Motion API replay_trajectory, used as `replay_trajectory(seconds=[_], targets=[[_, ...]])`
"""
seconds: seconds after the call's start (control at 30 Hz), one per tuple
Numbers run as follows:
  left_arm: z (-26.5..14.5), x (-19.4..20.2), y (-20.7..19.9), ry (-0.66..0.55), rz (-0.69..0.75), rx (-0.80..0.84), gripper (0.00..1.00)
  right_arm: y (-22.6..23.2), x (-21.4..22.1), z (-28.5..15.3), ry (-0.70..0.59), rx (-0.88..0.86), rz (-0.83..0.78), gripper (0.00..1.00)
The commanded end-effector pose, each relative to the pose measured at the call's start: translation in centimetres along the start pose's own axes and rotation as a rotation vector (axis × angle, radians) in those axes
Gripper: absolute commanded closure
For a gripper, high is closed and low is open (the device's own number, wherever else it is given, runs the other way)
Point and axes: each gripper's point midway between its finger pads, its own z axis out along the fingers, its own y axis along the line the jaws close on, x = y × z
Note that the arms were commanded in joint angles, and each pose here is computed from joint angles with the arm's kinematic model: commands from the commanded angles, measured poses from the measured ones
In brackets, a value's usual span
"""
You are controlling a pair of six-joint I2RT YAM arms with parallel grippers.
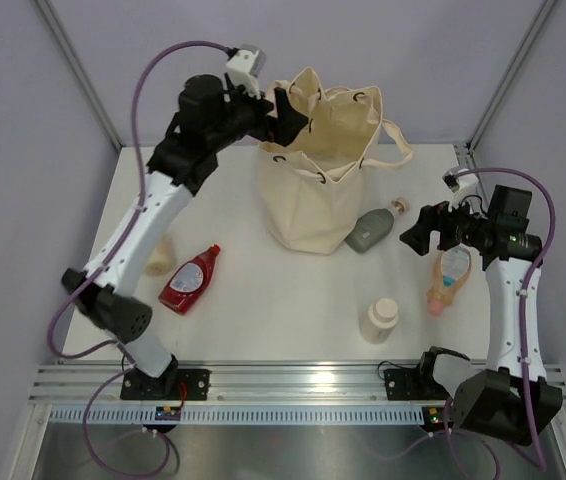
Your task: Place the personal care products into the canvas bag
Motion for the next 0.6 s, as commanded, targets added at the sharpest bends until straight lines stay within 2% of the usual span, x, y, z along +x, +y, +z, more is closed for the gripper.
replay_trajectory(seconds=[0.0,0.13,0.17,0.2,0.23,0.27,0.3,0.4,0.47,0.5,0.57], targets=[[-10.2,-6.9,-2.4,-0.180,0.074,-0.052,0.01,-4.1,0.9,-1.0,0.127,0.238,0.133,0.01],[-16.9,-1.9,-2.0,-0.180,0.039,-0.136,0.01,-3.9,0.0,1.2,0.134,0.175,0.459,0.00],[-19.2,1.3,-1.8,-0.164,0.010,-0.156,0.01,-4.5,-0.8,2.0,0.104,0.182,0.493,0.01],[-20.3,2.8,-1.6,-0.161,-0.007,-0.176,0.01,-4.7,-1.0,2.7,0.090,0.203,0.617,0.00],[-21.4,4.1,-1.1,-0.162,-0.022,-0.209,0.01,-5.9,-0.4,3.5,0.099,0.249,0.665,0.01],[-21.8,7.7,-0.1,-0.110,-0.045,-0.242,0.01,-6.8,-1.0,4.4,0.068,0.269,0.669,0.01],[-24.2,8.0,-0.5,-0.150,-0.072,-0.256,0.01,-7.2,-0.6,5.2,0.064,0.277,0.733,0.01],[-26.7,12.3,0.2,-0.134,-0.140,-0.303,0.01,-9.1,1.5,9.1,0.126,0.268,0.854,0.01],[-27.5,14.4,0.3,-0.120,-0.184,-0.315,0.01,-9.8,2.3,11.1,0.152,0.287,0.844,0.00],[-27.6,16.7,0.8,-0.078,-0.202,-0.335,0.01,-9.8,3.3,12.6,0.179,0.285,0.853,0.00],[-28.6,17.9,0.9,-0.094,-0.241,-0.344,0.01,-10.9,3.7,14.0,0.160,0.335,0.899,0.01]])
